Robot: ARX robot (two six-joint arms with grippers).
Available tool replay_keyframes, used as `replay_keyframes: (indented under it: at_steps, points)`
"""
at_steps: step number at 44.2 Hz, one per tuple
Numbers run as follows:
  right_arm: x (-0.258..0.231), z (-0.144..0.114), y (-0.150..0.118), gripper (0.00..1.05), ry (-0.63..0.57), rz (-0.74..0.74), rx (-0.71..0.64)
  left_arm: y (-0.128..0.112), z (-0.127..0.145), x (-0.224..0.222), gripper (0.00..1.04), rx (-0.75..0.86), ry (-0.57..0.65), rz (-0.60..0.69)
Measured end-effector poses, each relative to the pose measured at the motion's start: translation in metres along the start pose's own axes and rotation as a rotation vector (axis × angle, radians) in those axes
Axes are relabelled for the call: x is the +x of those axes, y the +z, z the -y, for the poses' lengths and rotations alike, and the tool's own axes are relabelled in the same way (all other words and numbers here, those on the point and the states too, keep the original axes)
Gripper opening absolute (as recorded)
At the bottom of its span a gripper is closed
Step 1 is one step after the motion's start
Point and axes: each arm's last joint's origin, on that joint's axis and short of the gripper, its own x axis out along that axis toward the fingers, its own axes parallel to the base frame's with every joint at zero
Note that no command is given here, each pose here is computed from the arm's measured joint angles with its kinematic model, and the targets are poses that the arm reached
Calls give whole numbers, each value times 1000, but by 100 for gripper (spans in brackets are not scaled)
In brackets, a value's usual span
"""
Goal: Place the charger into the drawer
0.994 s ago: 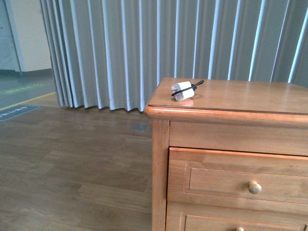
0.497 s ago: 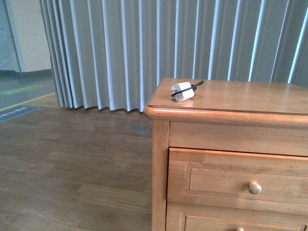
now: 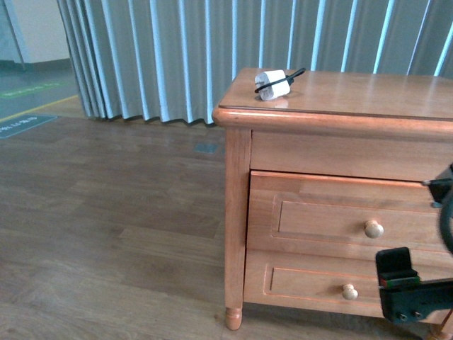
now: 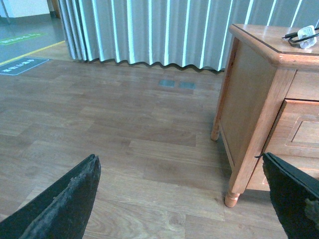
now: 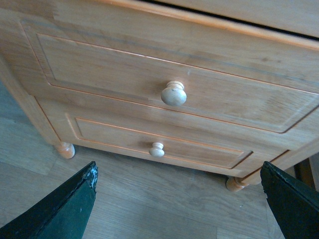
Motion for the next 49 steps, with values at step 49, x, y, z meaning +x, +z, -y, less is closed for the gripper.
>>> replay_keyframes:
  at_steps: [49]
  points:
    - [117, 3, -10, 96, -102, 37, 18, 0, 0, 0, 99, 0, 0, 0]
